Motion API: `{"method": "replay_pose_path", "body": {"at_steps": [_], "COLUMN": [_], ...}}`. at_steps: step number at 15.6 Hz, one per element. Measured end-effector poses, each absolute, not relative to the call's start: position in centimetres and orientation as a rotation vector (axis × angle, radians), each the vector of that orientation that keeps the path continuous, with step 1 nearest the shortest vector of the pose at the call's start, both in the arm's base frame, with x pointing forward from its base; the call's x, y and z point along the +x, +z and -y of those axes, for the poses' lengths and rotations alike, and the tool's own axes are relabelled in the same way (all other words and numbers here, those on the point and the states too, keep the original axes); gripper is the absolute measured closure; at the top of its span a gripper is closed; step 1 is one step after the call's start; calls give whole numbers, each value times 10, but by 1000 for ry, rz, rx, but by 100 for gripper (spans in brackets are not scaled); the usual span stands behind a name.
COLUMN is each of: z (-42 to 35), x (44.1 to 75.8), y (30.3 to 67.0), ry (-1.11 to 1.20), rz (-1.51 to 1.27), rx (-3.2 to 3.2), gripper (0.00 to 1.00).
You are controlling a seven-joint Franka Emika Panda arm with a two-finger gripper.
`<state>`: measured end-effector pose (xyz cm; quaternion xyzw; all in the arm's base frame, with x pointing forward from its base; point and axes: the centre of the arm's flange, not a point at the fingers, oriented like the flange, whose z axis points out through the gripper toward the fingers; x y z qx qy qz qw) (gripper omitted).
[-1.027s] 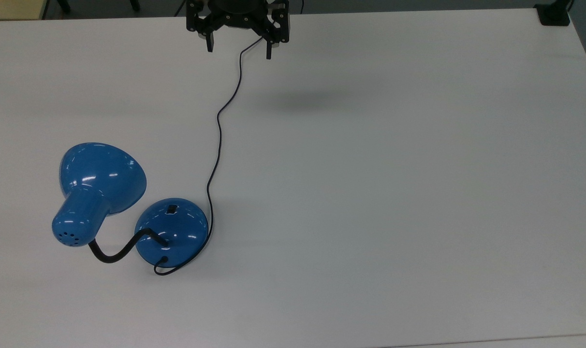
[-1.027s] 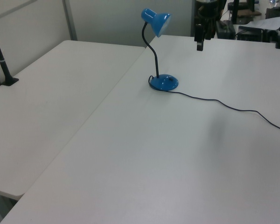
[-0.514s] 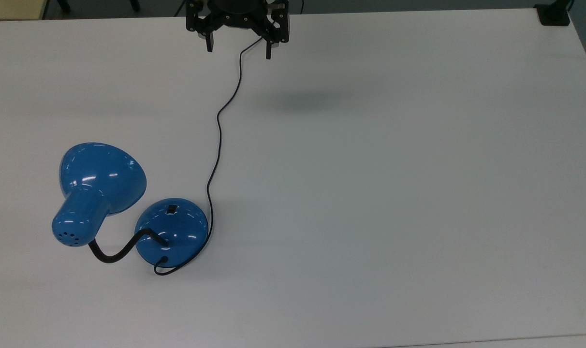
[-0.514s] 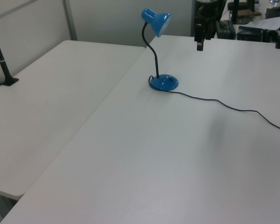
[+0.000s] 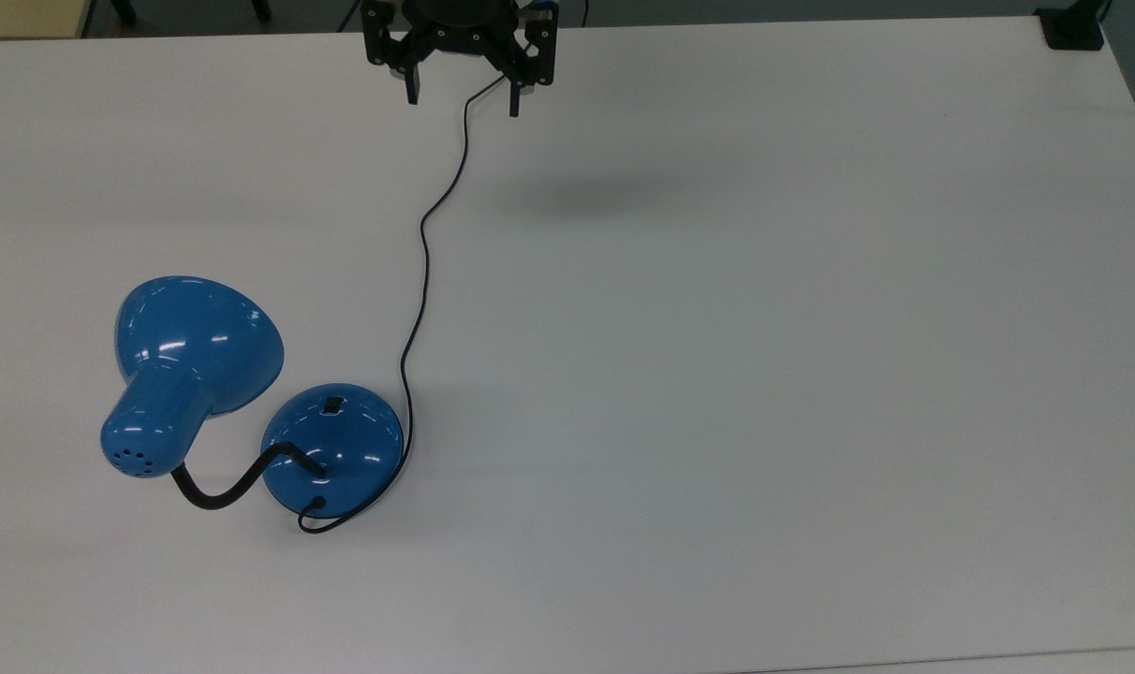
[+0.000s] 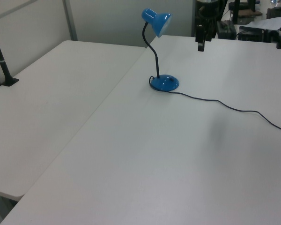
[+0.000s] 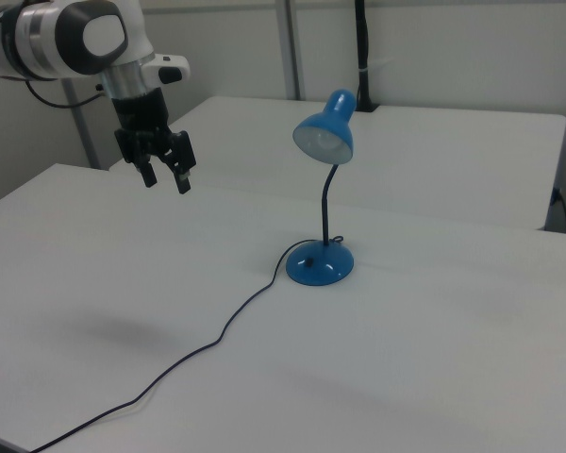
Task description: Turn on the lamp
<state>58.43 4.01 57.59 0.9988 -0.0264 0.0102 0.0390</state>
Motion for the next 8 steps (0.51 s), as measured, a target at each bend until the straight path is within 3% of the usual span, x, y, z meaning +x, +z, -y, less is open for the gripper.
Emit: {"method": "replay_pose_path", "body": {"at_steps": [1,6,7,8], "z": [-40,-40,-40,-40], "x": [584,585,585,585], "y": [576,575,574,574], "ry": [30,26,25,25], "rz": [71,52,51,51], "rx": [3062,3063,3062,3062], "gripper": [31,89,99,99]}}
